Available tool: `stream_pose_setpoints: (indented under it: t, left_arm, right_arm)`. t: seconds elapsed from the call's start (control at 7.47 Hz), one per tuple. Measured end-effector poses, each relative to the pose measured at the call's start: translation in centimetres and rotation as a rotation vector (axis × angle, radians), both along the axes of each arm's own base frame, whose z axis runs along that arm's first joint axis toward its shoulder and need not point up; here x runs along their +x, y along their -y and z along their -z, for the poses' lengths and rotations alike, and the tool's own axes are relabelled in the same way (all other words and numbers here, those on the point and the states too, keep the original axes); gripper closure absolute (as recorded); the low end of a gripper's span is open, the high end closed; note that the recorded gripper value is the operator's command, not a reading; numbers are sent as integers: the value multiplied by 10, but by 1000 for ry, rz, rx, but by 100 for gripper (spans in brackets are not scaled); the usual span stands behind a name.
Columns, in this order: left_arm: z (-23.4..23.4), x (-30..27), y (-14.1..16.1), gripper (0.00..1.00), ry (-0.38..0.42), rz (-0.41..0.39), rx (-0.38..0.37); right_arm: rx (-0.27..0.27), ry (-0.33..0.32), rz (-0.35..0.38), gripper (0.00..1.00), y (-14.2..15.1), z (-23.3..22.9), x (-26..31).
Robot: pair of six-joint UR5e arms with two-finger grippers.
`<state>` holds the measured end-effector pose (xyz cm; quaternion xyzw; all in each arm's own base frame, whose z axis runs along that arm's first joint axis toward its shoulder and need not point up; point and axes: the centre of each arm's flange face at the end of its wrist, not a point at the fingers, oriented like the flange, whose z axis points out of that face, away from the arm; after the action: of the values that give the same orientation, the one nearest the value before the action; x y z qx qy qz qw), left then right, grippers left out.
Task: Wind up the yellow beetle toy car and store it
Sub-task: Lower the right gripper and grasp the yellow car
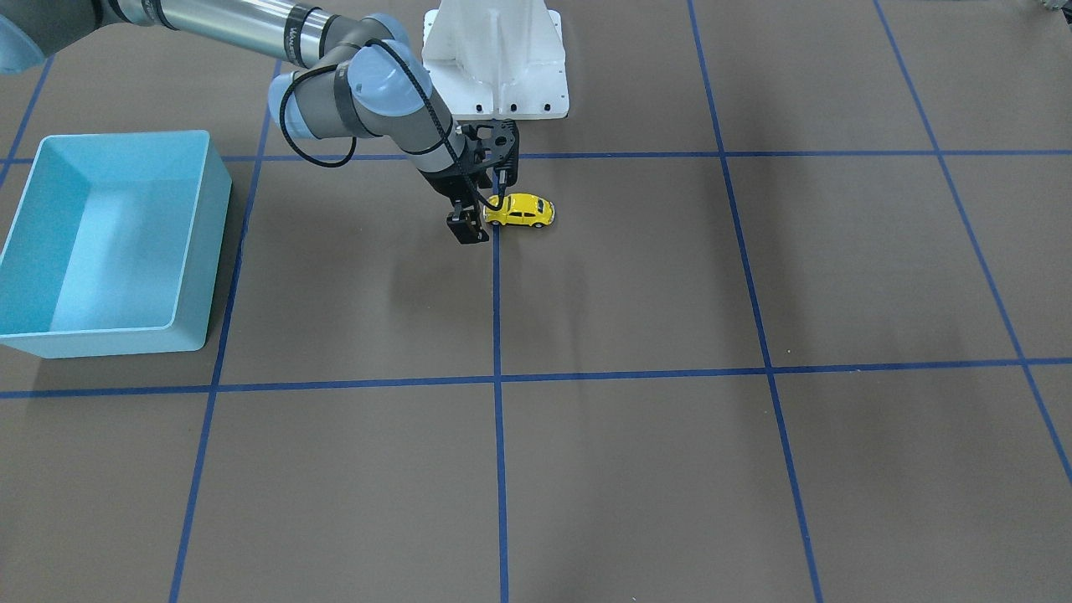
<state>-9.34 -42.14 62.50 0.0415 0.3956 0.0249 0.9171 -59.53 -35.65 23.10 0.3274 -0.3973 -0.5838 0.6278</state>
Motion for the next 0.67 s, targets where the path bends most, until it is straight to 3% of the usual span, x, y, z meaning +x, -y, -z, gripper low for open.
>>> stream_pose_setpoints:
  t: [0.54, 0.67]
  left_arm:
    - [-1, -1, -1, 0, 9, 1, -1]
    - [-1, -1, -1, 0, 9, 1, -1]
  right_arm:
    - [8, -26, 2, 15, -24, -5, -21]
    - [14, -31, -6, 23, -23, -6, -24]
